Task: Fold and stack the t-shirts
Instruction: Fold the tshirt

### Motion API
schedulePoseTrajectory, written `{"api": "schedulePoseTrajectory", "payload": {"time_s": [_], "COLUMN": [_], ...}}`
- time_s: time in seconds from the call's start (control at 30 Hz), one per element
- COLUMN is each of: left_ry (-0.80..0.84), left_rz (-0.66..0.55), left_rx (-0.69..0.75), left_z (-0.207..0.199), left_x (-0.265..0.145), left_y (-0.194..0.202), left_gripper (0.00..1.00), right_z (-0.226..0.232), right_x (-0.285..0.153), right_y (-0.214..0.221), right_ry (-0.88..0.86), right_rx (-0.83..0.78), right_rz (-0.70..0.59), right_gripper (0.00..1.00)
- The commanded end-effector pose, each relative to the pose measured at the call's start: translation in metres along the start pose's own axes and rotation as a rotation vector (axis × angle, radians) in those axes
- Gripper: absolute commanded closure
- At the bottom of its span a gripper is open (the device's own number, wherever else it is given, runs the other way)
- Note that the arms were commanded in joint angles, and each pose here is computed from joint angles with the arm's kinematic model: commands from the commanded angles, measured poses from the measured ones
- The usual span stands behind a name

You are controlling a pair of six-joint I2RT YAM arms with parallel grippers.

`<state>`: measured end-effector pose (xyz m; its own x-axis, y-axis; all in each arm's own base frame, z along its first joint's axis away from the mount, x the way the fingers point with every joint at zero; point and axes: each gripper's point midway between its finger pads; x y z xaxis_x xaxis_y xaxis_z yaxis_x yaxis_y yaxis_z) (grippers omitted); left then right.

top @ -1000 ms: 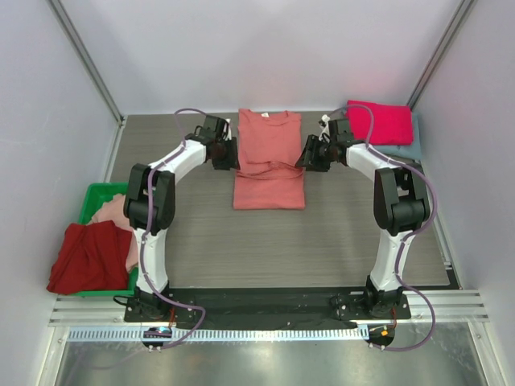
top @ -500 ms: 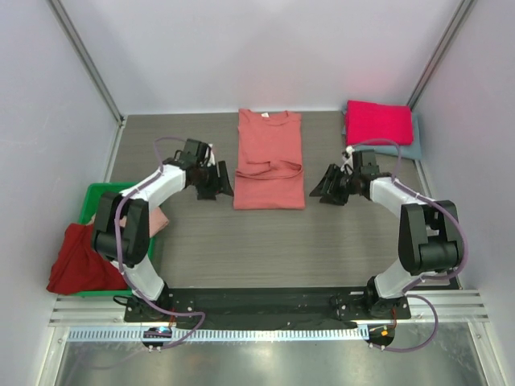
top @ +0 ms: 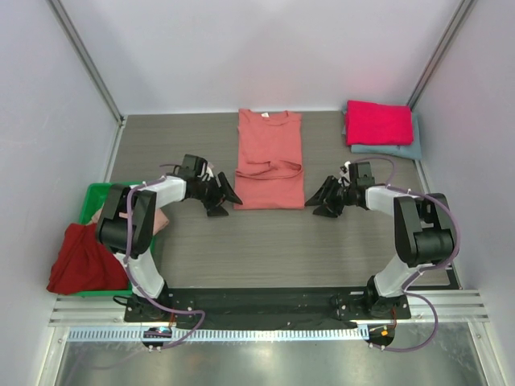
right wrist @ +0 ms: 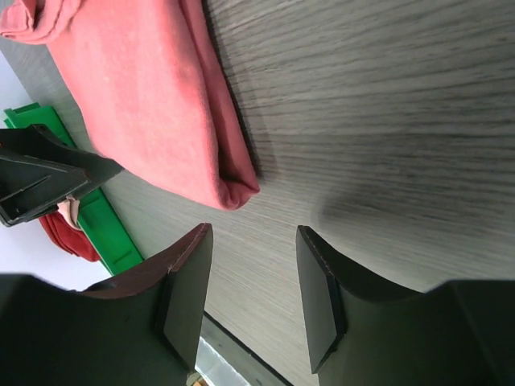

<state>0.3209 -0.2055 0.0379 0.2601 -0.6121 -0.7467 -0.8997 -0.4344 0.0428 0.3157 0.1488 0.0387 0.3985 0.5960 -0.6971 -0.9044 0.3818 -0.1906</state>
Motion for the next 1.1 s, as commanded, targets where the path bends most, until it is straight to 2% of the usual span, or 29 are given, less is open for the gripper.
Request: {"api": "schedulePoseTrajectory", "payload": {"time_s": [0.0,0.43,0.77,1.07], "left_ry": [0.029,0.014,0.009,-0.003], "left_rz": [-0.010,0.015,0.048,0.052], "left_rx": [-0.010,-0.013,-0.027,-0.026], "left_z": [-0.006,-0.001,0.001,0.002], "left_x": [0.008,0.015,0.025,0.028], "left_y": [-0.010,-0.010,-0.007,-0.008], "left_gripper": [0.32,0.42,0.60,0.65], "right_z": [0.006,0.011,0.010,0.002], "right_x": [0.004,0.030,0.039,0.031], "right_y": [-0.006,-0.013,-0.005,0.011], "right_ry": [-0.037,-0.043,-0.027,0.011], "right_rx": [0.007,0.039,0.059,0.058], "right_rz": [-0.014,0.040,0.091,0.142], "right_gripper": [0.48,0.48,0.51,0.52]}}
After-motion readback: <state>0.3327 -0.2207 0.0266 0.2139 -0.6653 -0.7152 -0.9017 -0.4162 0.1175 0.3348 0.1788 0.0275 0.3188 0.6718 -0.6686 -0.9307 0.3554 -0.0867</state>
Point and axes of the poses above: each gripper's point midway between its finger pads, its own x axis out along the fingers, its own z axis along the line the jaws close on, y = z × x, and after that the axes turned 7 degrees about -x, right-handed
